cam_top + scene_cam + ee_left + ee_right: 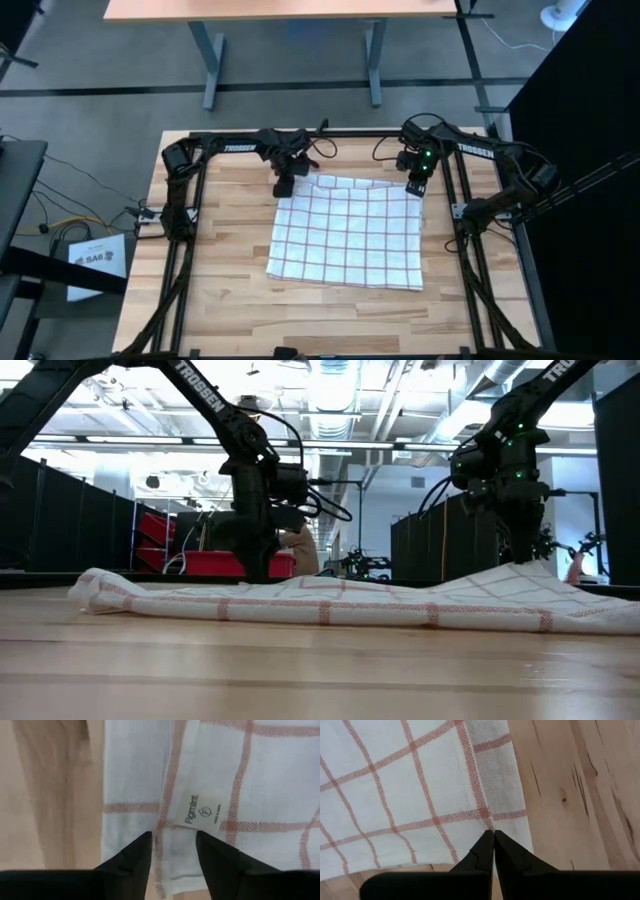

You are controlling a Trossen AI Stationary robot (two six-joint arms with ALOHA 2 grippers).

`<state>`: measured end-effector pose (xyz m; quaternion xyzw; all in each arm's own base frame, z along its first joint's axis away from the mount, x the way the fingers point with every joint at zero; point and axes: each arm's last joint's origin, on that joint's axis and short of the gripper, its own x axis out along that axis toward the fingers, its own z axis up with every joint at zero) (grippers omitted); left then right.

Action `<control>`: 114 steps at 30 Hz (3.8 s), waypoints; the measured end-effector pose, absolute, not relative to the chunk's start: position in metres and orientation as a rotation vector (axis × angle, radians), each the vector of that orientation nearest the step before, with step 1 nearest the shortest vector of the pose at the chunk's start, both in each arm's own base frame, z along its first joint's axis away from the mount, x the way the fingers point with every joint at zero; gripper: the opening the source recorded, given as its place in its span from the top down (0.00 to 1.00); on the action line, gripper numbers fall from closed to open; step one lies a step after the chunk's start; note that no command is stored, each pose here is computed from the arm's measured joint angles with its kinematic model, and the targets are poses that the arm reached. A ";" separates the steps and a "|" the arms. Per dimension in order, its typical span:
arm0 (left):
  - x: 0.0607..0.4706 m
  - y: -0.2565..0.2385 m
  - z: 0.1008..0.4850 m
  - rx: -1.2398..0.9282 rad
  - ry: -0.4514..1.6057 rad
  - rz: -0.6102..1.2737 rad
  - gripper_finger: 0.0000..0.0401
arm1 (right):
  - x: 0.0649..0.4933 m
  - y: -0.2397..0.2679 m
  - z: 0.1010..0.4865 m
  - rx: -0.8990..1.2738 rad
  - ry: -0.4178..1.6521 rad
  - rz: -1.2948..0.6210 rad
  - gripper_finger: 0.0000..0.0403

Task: Roll towel
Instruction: Fold the white striped towel

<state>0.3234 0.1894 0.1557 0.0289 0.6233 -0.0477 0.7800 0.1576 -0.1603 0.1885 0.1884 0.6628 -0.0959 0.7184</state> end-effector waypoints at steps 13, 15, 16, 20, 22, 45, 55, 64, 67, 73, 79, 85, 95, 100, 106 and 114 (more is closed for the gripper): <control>0.325 0.192 0.156 0.040 1.313 -0.079 0.93 | 0.158 -0.161 0.189 0.409 1.464 -0.208 1.00; 0.326 0.193 0.157 0.023 1.309 -0.048 0.91 | 0.158 -0.160 0.189 0.409 1.464 -0.208 1.00; 0.326 0.194 0.156 0.021 1.310 -0.046 0.89 | 0.158 -0.160 0.189 0.411 1.464 -0.209 1.00; 0.325 0.193 0.156 0.022 1.317 -0.052 0.81 | 0.158 -0.160 0.189 0.412 1.465 -0.209 1.00; 0.325 0.193 0.155 0.023 1.320 -0.055 0.77 | 0.158 -0.160 0.189 0.412 1.466 -0.209 1.00; 0.324 0.192 0.151 0.021 1.401 -0.093 0.99 | 0.158 -0.161 0.188 0.405 1.465 -0.208 1.00; 0.315 0.188 0.153 -0.025 1.494 -0.088 0.96 | 0.156 -0.159 0.189 0.428 1.485 -0.199 1.00; 0.310 0.187 0.178 0.021 1.451 -0.032 0.96 | 0.157 -0.159 0.189 0.418 1.477 -0.201 1.00; 0.308 0.186 0.189 0.050 1.435 -0.001 0.96 | 0.157 -0.160 0.189 0.411 1.466 -0.207 1.00; 0.301 0.190 0.203 0.049 1.417 0.070 0.96 | 0.161 -0.164 0.197 0.392 1.436 -0.224 1.00; 0.296 0.185 0.221 0.042 1.377 0.109 0.96 | 0.162 -0.164 0.222 0.353 1.366 -0.261 1.00; 0.289 0.176 0.244 0.048 1.321 0.140 0.96 | 0.158 -0.160 0.247 0.329 1.309 -0.296 1.00; 0.268 0.145 0.295 0.061 1.203 0.185 0.96 | 0.147 -0.133 0.269 0.307 1.269 -0.297 1.00; 0.258 0.141 0.309 0.065 1.162 0.207 0.96 | 0.143 -0.128 0.274 0.319 1.252 -0.311 1.00; 0.268 0.163 0.289 0.107 1.164 0.209 0.95 | 0.147 -0.132 0.269 0.332 1.274 -0.304 1.00; 0.293 0.200 0.238 0.152 1.227 0.171 0.82 | 0.148 -0.133 0.266 0.354 1.299 -0.299 1.00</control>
